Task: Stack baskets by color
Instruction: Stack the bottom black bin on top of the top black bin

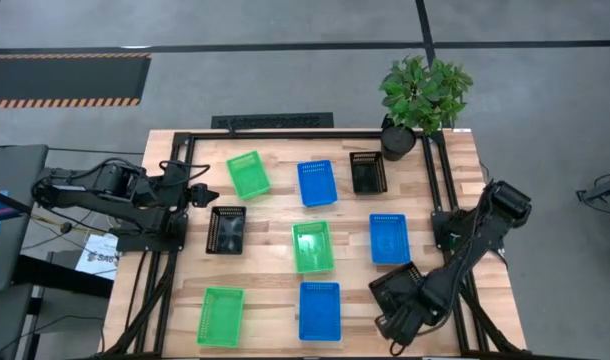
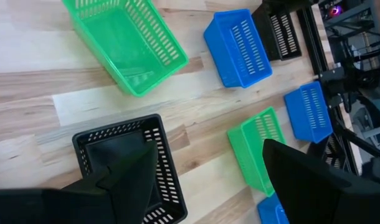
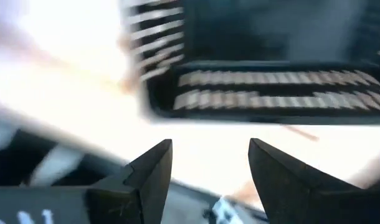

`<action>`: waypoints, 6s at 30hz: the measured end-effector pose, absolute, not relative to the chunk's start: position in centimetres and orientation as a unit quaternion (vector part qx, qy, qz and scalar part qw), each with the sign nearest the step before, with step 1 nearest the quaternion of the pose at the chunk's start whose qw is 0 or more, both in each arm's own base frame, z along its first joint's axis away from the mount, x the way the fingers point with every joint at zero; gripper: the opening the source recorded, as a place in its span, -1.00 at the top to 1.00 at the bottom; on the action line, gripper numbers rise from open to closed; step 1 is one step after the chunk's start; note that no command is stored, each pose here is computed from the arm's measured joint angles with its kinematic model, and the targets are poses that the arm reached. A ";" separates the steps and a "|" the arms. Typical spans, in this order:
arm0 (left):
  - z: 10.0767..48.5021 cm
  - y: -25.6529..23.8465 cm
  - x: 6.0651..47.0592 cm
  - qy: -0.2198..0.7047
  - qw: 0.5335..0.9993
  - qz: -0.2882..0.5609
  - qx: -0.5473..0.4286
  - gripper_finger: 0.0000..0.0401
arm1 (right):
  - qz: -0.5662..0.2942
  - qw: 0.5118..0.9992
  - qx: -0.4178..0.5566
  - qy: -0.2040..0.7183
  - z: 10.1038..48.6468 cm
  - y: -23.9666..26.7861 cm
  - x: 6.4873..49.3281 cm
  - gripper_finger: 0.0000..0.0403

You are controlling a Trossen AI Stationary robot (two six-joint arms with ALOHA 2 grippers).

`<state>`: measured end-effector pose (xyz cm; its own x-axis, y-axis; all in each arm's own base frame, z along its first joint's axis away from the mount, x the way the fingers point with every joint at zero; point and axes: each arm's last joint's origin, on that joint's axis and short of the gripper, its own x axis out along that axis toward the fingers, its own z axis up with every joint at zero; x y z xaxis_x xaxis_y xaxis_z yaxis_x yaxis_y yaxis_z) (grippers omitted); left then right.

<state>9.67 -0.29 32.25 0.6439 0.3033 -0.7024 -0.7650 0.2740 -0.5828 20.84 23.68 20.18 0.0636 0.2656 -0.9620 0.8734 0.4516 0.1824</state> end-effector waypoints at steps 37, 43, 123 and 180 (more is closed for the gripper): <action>32.3 -0.2 9.7 0.228 0.776 0.360 -0.464 -0.39 | -0.319 0.568 0.403 0.642 18.3 15.1 14.2 -0.17; 32.3 -0.2 9.7 0.235 0.777 0.354 -0.464 -0.39 | -0.142 0.589 0.524 0.598 19.6 17.9 17.1 -0.17; 32.3 0.0 9.5 0.212 0.781 0.384 -0.445 -0.39 | -0.017 0.745 0.350 0.567 22.6 14.3 20.6 0.96; 32.3 0.2 9.5 0.189 0.786 0.405 -0.428 -0.39 | -0.462 0.654 0.456 0.389 19.9 -10.8 19.4 0.94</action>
<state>9.50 0.21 32.35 0.6002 0.4750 -0.6435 -0.7983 0.3060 -0.5188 19.43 -10.83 19.89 0.2716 -0.2487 -0.9297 0.9584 0.1575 0.2379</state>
